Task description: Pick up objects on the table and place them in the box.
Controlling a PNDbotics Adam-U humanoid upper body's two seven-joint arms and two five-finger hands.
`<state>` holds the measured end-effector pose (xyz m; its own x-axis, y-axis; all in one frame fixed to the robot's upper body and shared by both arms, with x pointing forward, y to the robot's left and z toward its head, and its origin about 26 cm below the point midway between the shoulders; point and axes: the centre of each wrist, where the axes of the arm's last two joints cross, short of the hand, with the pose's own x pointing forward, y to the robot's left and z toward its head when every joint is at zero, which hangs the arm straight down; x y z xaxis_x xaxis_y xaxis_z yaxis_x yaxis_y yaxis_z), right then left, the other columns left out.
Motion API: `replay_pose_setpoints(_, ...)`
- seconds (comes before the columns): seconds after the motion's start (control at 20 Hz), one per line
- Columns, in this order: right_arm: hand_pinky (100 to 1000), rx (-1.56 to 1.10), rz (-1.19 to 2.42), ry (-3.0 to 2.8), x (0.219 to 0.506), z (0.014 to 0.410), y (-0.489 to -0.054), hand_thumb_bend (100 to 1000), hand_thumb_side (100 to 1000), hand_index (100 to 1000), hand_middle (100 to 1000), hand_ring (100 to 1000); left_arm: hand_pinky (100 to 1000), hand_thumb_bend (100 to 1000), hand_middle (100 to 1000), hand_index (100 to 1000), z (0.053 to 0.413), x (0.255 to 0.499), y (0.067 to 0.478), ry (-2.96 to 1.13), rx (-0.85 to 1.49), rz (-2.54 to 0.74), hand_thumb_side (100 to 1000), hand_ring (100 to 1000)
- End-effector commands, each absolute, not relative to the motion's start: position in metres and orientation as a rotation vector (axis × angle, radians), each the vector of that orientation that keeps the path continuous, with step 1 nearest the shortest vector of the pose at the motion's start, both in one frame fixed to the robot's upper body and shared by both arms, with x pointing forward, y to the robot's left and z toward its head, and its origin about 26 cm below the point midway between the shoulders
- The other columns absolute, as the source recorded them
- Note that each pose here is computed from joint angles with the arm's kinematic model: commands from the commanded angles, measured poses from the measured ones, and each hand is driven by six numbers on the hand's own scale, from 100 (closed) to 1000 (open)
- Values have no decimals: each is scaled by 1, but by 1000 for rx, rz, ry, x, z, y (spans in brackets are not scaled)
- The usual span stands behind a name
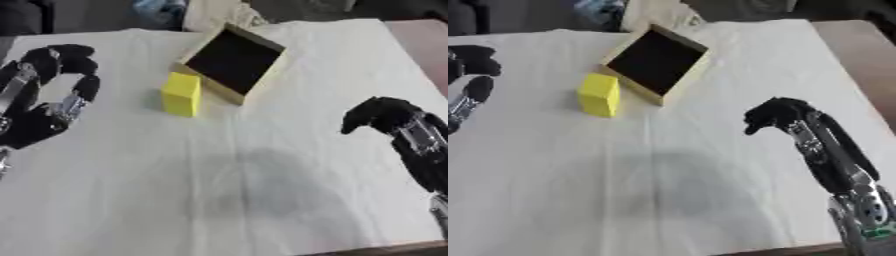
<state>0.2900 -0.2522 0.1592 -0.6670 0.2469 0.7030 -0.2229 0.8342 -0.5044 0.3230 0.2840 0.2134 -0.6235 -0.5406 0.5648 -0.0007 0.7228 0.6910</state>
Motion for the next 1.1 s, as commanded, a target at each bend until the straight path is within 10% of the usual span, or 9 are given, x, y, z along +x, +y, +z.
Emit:
replay_pose_setpoints(0.05, 685, -38, 747, -2205, 288, 166, -254, 100, 1000, 686, 585, 581, 838, 325, 658, 832, 222, 322, 288, -2130, 432, -860, 664, 720)
replay_pose_setpoints(1.1, 685, -17, 789, -2178, 286, 163, -254, 100, 1000, 687, 585, 582, 821, 719, 719, 851, 286, 378, 287, -1858, 745, -1617, 527, 744)
